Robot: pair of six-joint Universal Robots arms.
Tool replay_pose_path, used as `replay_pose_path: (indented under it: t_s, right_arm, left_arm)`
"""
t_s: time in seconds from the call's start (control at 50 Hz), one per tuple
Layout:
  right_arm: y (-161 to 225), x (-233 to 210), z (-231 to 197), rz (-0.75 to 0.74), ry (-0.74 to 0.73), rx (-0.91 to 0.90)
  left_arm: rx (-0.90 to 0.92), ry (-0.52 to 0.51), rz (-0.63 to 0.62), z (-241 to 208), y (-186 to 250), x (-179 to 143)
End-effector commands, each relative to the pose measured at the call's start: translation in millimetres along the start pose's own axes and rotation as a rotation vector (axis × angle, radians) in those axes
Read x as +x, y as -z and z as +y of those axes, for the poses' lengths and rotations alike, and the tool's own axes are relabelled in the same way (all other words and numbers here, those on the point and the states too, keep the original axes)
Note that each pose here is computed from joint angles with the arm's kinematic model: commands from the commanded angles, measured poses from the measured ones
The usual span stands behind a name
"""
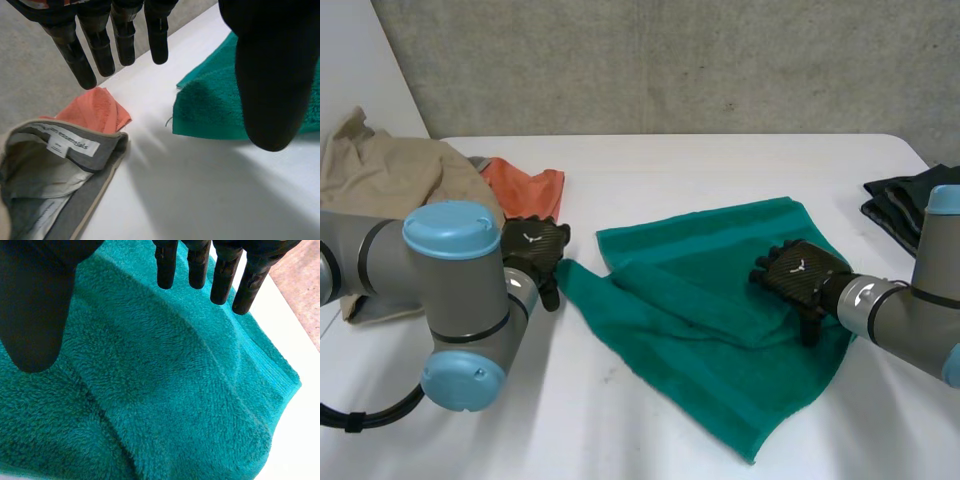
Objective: Fold the laundry.
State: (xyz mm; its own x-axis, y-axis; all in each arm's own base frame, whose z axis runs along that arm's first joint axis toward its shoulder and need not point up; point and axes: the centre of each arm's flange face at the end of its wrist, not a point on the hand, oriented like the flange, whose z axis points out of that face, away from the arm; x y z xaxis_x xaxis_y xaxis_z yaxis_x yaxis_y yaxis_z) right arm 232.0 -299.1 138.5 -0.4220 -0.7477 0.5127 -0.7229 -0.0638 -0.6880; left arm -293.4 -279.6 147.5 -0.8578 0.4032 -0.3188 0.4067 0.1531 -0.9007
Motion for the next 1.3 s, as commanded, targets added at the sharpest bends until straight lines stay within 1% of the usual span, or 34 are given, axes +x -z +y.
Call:
replay_pose_path:
  t_s: [0.02, 0.18, 0.36, 0.52, 0.66, 0.74, 0.76, 0.82, 0.84, 0.9, 0.98, 1.02, 1.08, 1.14, 1.16, 1.22, 1.28, 1.3]
  right_arm:
    - [-7, 0, 3, 0.032, 0.025, -0.004]
    - [-11, 1, 2, 0.05, 0.038, 0.011]
    - [-2, 3, -2, 0.06, 0.039, 0.011]
    - [26, 7, -17, 0.071, 0.031, 0.006]
    - [48, 3, -25, 0.013, 0.0, -0.041]
    - [70, -16, -23, -0.115, -0.064, -0.142]
    - [84, -29, -21, -0.213, -0.107, -0.216]
    - [107, -46, -25, -0.382, -0.172, -0.293]
    - [117, -54, -32, -0.47, -0.208, -0.308]
    - [121, -58, -43, -0.521, -0.237, -0.246]
    - [113, -43, -58, -0.459, -0.25, -0.144]
    - [108, -26, -63, -0.368, -0.235, -0.102]
    - [100, -5, -64, -0.258, -0.202, -0.091]
    - [98, 14, -62, -0.164, -0.182, -0.121]
    - [97, 25, -60, -0.107, -0.168, -0.145]
    - [88, 39, -58, -0.033, -0.142, -0.156]
    - [77, 50, -61, 0.018, -0.117, -0.114]
    - [68, 57, -61, 0.052, -0.099, -0.084]
  left_arm:
    - [0.028, 0.012, 0.088, -1, -6, 6]
    - [0.028, 0.004, 0.104, 4, -21, 12]
    - [0.015, -0.009, 0.113, 11, -37, 17]
    - [0.024, -0.015, 0.109, 5, -41, 15]
    - [0.062, -0.031, 0.076, -8, -44, 5]
    - [0.133, -0.062, 0.047, -33, -40, -6]
    - [0.167, -0.066, 0.028, -43, -39, -11]
    - [0.22, -0.067, 0.01, -57, -37, -16]
    - [0.248, -0.069, 0.004, -64, -35, -16]
    - [0.308, -0.066, -0.008, -77, -33, -17]
    - [0.37, -0.062, -0.029, -95, -26, -23]
    - [0.387, -0.06, -0.035, -100, -24, -25]
    - [0.412, -0.057, -0.043, -109, -19, -29]
    - [0.441, -0.054, -0.045, -119, -11, -31]
    - [0.448, -0.053, -0.046, -122, -8, -32]
    - [0.485, -0.052, -0.035, -134, 3, -33]
    - [0.529, -0.056, -0.011, -146, 15, -31]
    - [0.558, -0.059, 0.007, -155, 24, -30]
